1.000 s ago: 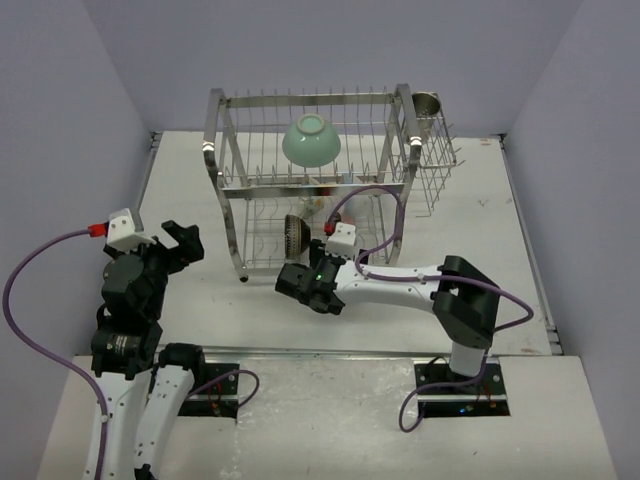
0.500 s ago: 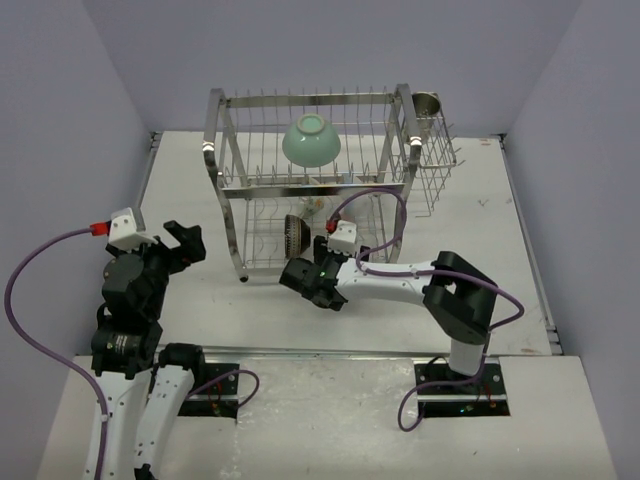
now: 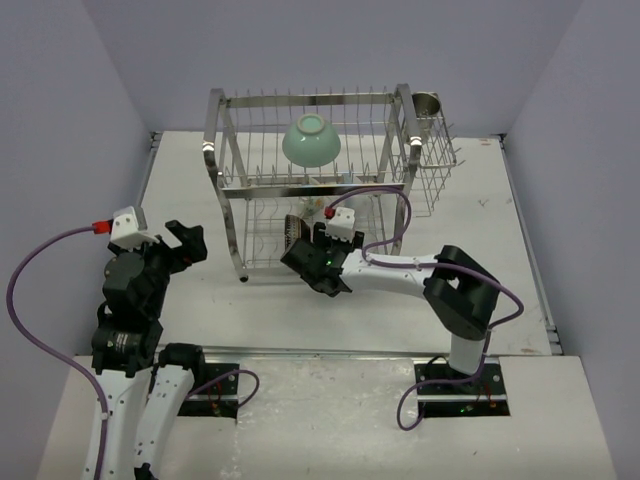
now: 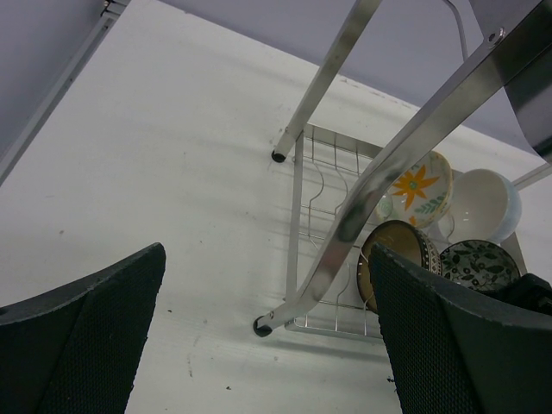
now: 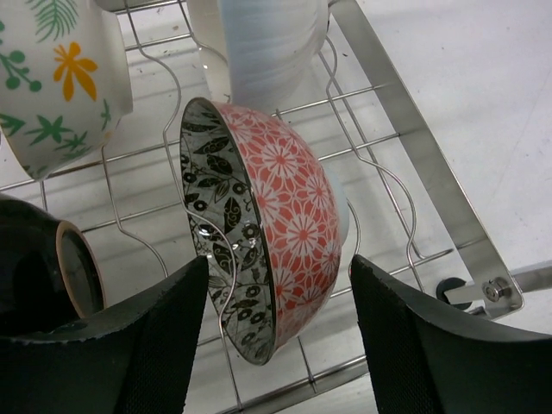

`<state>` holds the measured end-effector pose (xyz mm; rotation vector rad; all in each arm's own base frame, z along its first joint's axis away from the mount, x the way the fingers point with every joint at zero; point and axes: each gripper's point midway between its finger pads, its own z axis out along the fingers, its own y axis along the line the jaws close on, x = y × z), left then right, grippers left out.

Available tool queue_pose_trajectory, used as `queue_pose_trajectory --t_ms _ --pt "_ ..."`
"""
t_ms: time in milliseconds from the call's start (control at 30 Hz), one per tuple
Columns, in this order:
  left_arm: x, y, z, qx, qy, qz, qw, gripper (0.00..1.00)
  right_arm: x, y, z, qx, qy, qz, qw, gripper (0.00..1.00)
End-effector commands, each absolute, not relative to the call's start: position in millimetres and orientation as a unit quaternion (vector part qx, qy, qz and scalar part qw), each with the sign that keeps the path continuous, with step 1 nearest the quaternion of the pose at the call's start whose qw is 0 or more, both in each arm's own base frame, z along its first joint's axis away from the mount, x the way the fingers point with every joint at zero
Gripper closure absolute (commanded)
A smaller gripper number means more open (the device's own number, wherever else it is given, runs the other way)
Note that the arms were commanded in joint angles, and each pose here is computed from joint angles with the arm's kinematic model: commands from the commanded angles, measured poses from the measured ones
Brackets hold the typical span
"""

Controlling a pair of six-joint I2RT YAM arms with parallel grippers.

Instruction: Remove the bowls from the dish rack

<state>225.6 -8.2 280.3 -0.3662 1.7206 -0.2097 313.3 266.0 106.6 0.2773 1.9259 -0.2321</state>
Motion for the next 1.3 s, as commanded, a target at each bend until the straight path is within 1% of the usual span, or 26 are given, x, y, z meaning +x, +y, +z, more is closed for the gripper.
queue_pose_trajectory --t_ms 0,100,200,233,267,367,400,467,533,567,600,633,667,700,833,900,967,1000,1033,1067,1100,1167,1200,1267 --pt "226.7 -8.9 290.9 -0.146 0.747 -0.09 0.643 0.0 325.0 261.8 112.9 0.126 0.811 -0.101 0.562 0.33" --pt "226.5 -8.8 291.2 -0.146 0.746 -0.09 0.643 0.0 328.5 257.9 112.0 0.128 0.811 -0.107 0.561 0.35" --pt "226.8 -9.7 290.2 -0.145 0.747 -0.092 0.642 0.0 331.8 257.2 109.2 0.12 0.809 -0.121 0.562 0.4" --pt "226.7 -9.6 290.9 -0.144 0.747 -0.091 0.642 0.0 333.0 256.6 108.4 0.119 0.81 -0.124 0.561 0.41" --pt "226.9 -10.2 291.3 -0.143 0.747 -0.092 0.642 0.0 334.1 256.4 107.8 0.118 0.81 -0.126 0.56 0.46" --pt "227.6 -10.9 291.3 -0.14 0.748 -0.093 0.642 0.0 336.5 256.4 104.4 0.114 0.811 -0.133 0.558 0.58" --pt "227.9 -10.9 291.0 -0.14 0.748 -0.093 0.642 0.0 337.2 255.8 104.2 0.114 0.81 -0.135 0.559 0.59" --pt "228.5 -11.2 289.7 -0.14 0.75 -0.093 0.64 0.0 339.0 255.5 101.3 0.109 0.812 -0.141 0.556 0.69" --pt "229.1 -11.6 290.1 -0.14 0.75 -0.094 0.64 0.0 340.5 255.0 99.1 0.107 0.812 -0.146 0.555 0.72" --pt "228.9 -11.8 290.8 -0.139 0.749 -0.095 0.641 0.0 340.4 255.5 98.6 0.105 0.812 -0.148 0.555 0.81" --pt "229.0 -12.1 290.1 -0.139 0.75 -0.095 0.64 0.0 341.1 255.6 97.7 0.105 0.812 -0.149 0.555 0.84" --pt "229.6 -12.5 289.8 -0.139 0.75 -0.096 0.64 0.0 341.9 256.3 95.7 0.1 0.812 -0.153 0.554 0.9" --pt "229.7 -12.5 289.2 -0.139 0.751 -0.096 0.639 0.0 343.1 256.4 96.1 0.099 0.811 -0.156 0.554 0.94" --pt "230.2 -12.8 288.5 -0.139 0.751 -0.097 0.638 0.0 344.4 257.4 98.2 0.096 0.811 -0.159 0.555 1.0" --pt "231.5 -16.4 288.9 -0.138 0.75 -0.107 0.638 0.0 345.0 256.6 98.9 0.096 0.808 -0.174 0.555 1.0" --pt "232.6 -19.6 288.2 -0.137 0.749 -0.117 0.637 0.0 341.0 247.6 97.4 0.086 0.805 -0.205 0.55 1.0" --pt "234.8 -22.4 285.7 -0.134 0.75 -0.124 0.636 0.0 343.4 249.3 104.1 0.108 0.799 -0.202 0.556 1.0" --pt "235.3 -23.2 284.5 -0.136 0.75 -0.126 0.634 0.0 338.7 239.1 100.9 0.092 0.797 -0.235 0.549 1.0" --pt "236.5 -23.9 282.9 -0.136 0.752 -0.128 0.632 0.0 341.7 242.6 107.0 0.117 0.79 -0.225 0.558 1.0" --pt "236.8 -24.3 282.9 -0.137 0.752 -0.13 0.632 0.0 340.2 239.7 101.2 0.115 0.787 -0.24 0.556 1.0" --pt "237.4 -25.1 282.7 -0.138 0.752 -0.132 0.631 0.0 337.8 234.7 112.6 0.129 0.777 -0.251 0.563 1.0" --pt "237.9 -26.1 282.5 -0.138 0.752 -0.135 0.63 0.0 334.3 228.1 117.4 0.143 0.765 -0.268 0.569 1.0" --pt "238.3 -26.5 281.9 -0.139 0.752 -0.137 0.63 0.0 330.5 220.5 115.6 0.121 0.757 -0.303 0.567 1.0" --pt "239.1 -27.3 281.0 -0.139 0.751 -0.139 0.63 0.0 333.1 225.4 118.5 0.114 0.753 -0.302 0.574 1.0"
